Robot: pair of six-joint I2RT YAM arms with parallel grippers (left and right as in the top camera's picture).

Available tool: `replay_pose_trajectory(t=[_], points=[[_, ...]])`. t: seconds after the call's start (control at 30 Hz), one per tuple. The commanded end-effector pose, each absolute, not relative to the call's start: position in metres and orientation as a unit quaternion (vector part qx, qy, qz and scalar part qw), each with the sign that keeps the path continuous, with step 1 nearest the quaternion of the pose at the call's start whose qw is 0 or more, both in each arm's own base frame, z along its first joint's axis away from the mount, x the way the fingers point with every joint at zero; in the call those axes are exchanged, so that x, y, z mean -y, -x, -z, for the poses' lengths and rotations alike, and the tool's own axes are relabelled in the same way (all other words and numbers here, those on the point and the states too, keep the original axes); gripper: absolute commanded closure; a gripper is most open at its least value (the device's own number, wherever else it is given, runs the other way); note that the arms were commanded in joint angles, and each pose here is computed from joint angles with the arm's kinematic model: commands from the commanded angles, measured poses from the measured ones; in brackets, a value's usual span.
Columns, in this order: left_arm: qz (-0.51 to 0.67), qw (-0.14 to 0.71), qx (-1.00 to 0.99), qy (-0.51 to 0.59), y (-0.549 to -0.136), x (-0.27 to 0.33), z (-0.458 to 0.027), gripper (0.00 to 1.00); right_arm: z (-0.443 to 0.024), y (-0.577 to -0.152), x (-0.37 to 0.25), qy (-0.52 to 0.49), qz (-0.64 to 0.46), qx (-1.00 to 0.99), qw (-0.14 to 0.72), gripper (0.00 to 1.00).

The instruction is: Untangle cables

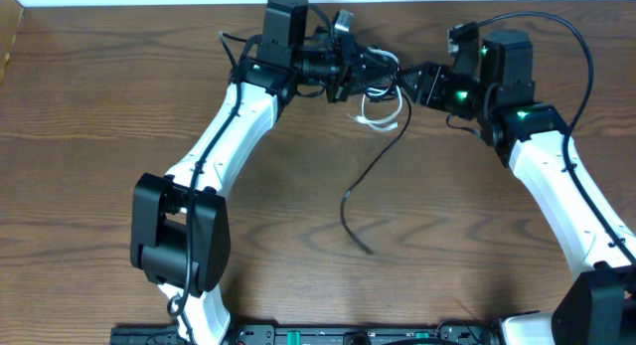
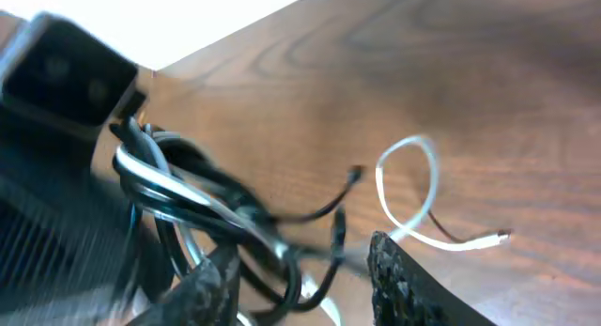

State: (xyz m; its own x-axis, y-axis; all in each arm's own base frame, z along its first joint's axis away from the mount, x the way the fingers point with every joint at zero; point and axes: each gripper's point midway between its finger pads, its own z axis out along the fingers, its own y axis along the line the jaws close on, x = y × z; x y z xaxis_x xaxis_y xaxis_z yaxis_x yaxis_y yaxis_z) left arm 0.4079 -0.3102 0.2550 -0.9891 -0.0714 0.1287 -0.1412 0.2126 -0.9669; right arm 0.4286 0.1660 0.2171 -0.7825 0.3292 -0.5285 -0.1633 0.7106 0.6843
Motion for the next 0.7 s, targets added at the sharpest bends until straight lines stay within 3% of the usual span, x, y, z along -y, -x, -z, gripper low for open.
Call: replay_pose_trajectory(t=[0.0,0.47,0.6,0.67], points=[[-0.643,0.079,0.761,-0.028,-0.380,0.322,-0.273,0.93,-0.216,-0.434,-0.168,-0.061,-0.363,-0.866,0.338,0.59],[-0.651,0.070,0.755,-0.030,-0.388,0.314,-0.278,0.93,-0.197,-0.410,-0.189,-0.050,-0.359,-0.887,0.285,0.62],[-0.670,0.061,0.740,-0.008,-0.391,0.309,-0.294,0.93,-0.182,-0.407,-0.188,-0.059,-0.351,-0.898,0.260,0.73],[-0.676,0.056,0.734,0.000,-0.393,0.308,-0.301,0.93,-0.172,-0.407,-0.186,-0.067,-0.345,-0.903,0.248,0.88]])
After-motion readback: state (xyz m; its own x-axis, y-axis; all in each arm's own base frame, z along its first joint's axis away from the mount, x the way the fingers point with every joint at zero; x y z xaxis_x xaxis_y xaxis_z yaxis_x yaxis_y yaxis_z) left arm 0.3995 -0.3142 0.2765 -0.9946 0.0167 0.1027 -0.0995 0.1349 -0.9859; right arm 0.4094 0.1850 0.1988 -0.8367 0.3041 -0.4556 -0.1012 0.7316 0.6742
